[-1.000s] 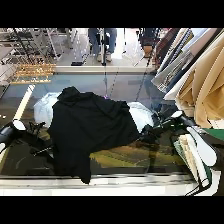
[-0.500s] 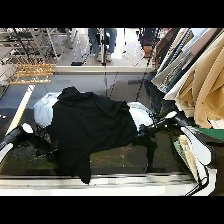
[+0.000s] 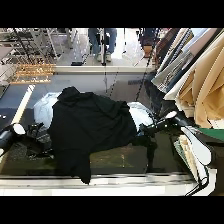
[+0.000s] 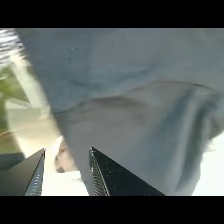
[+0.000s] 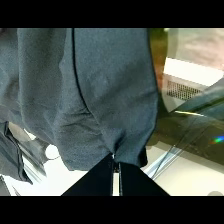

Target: Fold the clothes and pants, and hang the long-sleeved shirts on hangers.

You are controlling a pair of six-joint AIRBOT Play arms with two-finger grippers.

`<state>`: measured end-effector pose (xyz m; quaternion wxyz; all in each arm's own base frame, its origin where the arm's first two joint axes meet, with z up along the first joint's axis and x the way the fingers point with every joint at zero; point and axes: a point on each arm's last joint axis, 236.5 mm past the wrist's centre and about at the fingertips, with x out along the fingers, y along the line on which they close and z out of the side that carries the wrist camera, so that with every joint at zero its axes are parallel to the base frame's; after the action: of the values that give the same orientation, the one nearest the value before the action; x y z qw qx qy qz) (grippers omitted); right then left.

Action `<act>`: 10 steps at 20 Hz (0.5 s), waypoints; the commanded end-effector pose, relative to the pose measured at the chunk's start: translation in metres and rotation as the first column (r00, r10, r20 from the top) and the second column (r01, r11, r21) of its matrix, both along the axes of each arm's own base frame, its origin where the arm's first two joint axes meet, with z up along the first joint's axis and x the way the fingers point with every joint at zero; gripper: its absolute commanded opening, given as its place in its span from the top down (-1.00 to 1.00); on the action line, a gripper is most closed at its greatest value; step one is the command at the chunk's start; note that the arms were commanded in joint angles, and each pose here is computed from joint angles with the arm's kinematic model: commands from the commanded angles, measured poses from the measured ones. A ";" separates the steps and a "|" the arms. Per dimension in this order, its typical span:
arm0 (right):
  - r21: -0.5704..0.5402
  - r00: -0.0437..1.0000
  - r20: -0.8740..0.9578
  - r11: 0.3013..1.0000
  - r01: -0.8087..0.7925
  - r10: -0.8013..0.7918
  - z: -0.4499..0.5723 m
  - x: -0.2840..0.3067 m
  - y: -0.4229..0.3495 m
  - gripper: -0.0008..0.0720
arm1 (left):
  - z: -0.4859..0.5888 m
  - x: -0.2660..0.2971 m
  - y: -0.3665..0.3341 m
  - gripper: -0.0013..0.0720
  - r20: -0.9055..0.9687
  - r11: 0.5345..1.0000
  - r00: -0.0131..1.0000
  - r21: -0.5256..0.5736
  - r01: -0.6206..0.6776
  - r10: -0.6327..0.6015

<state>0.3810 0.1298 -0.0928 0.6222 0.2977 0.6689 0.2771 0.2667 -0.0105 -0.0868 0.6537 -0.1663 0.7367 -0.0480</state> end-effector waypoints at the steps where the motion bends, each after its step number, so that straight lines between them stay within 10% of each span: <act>1: 0.001 1.000 0.006 1.000 -0.002 0.002 0.000 0.001 0.000 0.92 | -0.014 -0.004 0.004 0.15 -0.006 0.999 0.999 0.003 -0.049 0.049; 8: 0.003 1.000 0.005 1.000 -0.006 0.006 0.000 0.000 0.001 0.92 | -0.038 0.012 -0.032 0.17 0.007 0.990 0.996 -0.115 -0.082 0.083; 10: 0.008 1.000 0.000 1.000 -0.013 0.013 0.002 -0.002 0.001 0.92 | -0.039 0.011 -0.037 0.95 0.021 0.991 0.999 -0.126 -0.032 0.035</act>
<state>0.3809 0.1302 -0.0924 0.6227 0.2962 0.6677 0.2803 0.2729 -0.0410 -0.1185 0.6433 -0.2279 0.7279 -0.0670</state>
